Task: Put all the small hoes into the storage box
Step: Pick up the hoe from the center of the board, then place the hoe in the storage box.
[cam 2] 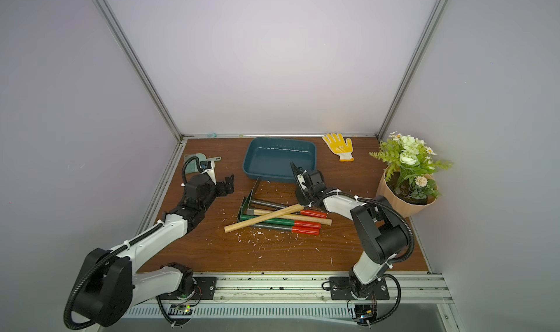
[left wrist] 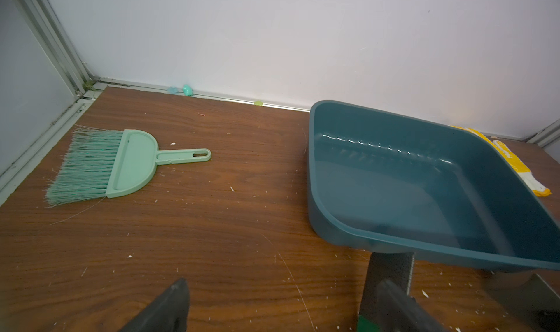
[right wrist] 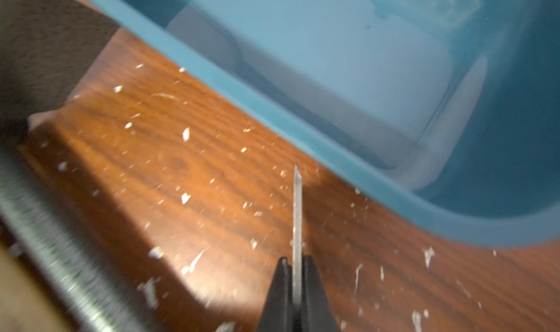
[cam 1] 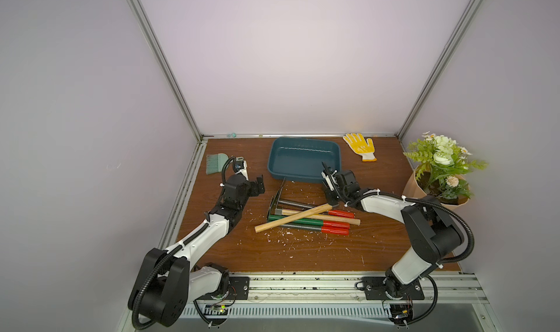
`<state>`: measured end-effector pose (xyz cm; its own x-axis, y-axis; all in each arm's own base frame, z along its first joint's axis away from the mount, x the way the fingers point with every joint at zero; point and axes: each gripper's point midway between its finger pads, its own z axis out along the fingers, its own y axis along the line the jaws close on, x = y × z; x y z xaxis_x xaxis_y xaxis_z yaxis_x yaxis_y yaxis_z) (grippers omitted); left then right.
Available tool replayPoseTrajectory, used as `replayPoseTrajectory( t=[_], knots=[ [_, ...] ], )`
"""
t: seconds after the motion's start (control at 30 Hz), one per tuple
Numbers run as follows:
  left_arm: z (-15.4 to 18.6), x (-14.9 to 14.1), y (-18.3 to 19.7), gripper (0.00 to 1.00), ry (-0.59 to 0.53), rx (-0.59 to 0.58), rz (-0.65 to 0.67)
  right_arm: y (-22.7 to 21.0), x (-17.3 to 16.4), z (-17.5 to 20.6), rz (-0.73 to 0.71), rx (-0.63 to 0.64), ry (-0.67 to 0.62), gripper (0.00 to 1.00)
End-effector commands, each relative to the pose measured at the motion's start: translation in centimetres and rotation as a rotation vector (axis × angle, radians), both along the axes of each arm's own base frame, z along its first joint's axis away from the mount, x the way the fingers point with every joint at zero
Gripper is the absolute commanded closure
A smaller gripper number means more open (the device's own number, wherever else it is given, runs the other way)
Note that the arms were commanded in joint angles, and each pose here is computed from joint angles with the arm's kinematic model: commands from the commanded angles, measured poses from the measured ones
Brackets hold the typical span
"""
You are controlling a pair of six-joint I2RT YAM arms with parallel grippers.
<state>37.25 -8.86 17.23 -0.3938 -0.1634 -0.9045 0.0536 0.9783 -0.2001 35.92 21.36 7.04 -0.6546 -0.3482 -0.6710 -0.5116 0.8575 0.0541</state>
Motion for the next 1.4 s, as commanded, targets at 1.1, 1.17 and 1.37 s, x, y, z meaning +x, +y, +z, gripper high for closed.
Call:
replayPoseTrajectory(
  t=[1.1,1.17,1.37],
  knots=[
    [2.2,-4.7,-17.9,0.21,0.113,0.056,-0.921,0.3,5.5,23.9,0.034,-0.049,-0.667,1.0],
    [2.3,-5.1,-18.5,0.22,0.116,0.045,-0.968,0.2,5.2,24.3,0.043,-0.047,-0.692,1.0],
    [2.1,-6.5,-19.8,0.27,0.16,0.017,-1.099,0.1,4.6,25.7,0.067,-0.05,-0.752,1.0]
  ],
)
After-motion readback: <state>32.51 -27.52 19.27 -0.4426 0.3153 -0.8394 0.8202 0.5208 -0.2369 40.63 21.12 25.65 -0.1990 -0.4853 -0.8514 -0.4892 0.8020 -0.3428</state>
